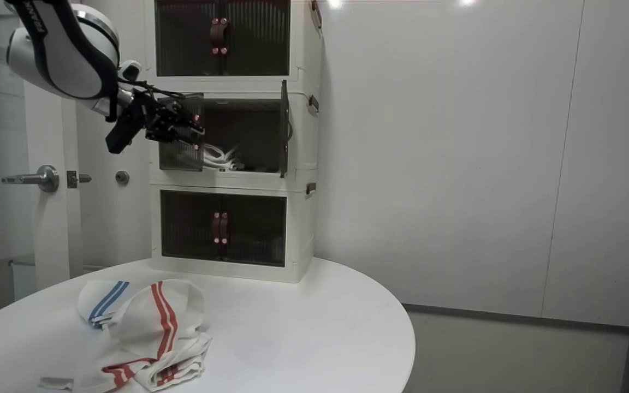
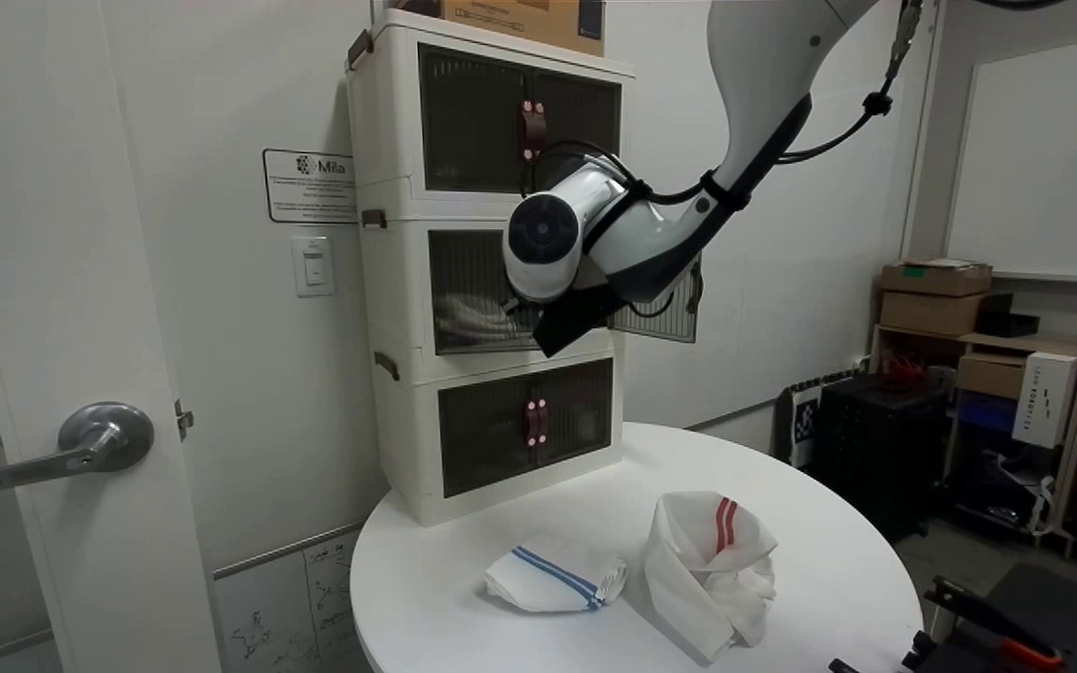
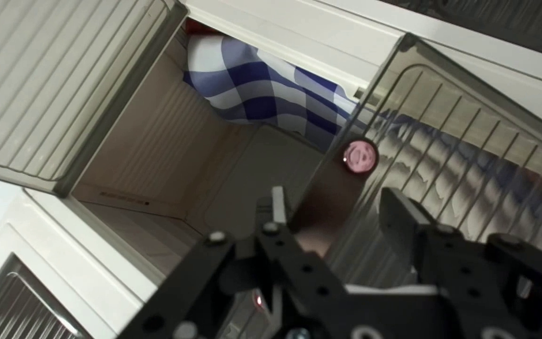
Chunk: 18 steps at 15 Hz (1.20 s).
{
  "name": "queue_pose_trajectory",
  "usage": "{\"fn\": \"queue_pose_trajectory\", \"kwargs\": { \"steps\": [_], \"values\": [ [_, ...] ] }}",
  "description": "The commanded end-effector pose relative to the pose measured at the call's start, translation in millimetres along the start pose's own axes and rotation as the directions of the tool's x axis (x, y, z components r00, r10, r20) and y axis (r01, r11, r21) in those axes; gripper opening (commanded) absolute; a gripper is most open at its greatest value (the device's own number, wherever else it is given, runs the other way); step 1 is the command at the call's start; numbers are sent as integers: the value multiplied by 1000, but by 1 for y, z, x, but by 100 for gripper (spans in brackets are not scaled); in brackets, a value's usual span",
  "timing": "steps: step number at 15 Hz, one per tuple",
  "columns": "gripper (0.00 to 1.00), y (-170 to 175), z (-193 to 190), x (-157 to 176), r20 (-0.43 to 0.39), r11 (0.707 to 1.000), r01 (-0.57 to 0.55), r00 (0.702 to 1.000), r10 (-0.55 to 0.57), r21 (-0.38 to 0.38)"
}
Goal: Open the middle left cabinet door
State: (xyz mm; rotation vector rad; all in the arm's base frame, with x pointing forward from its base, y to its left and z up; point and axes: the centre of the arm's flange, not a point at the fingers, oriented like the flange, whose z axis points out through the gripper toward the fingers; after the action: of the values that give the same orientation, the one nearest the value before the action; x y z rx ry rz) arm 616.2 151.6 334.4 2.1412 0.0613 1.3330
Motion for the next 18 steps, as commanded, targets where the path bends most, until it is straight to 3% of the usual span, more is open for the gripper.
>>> {"fn": "queue_pose_trajectory", "kwargs": {
  "steps": [1, 3, 4, 12, 18],
  "values": [
    [84, -19, -27, 8, -81, 995, 18, 997, -10, 96],
    [98, -22, -30, 7, -88, 994, 20, 996, -10, 108],
    [100, -23, -32, 7, -92, 993, 20, 996, -9, 114],
    [100, -8, -49, 16, -74, 989, 5, 997, 6, 146],
    [100, 28, -72, 55, -53, 987, -39, 997, 48, 158]
  ]
}}
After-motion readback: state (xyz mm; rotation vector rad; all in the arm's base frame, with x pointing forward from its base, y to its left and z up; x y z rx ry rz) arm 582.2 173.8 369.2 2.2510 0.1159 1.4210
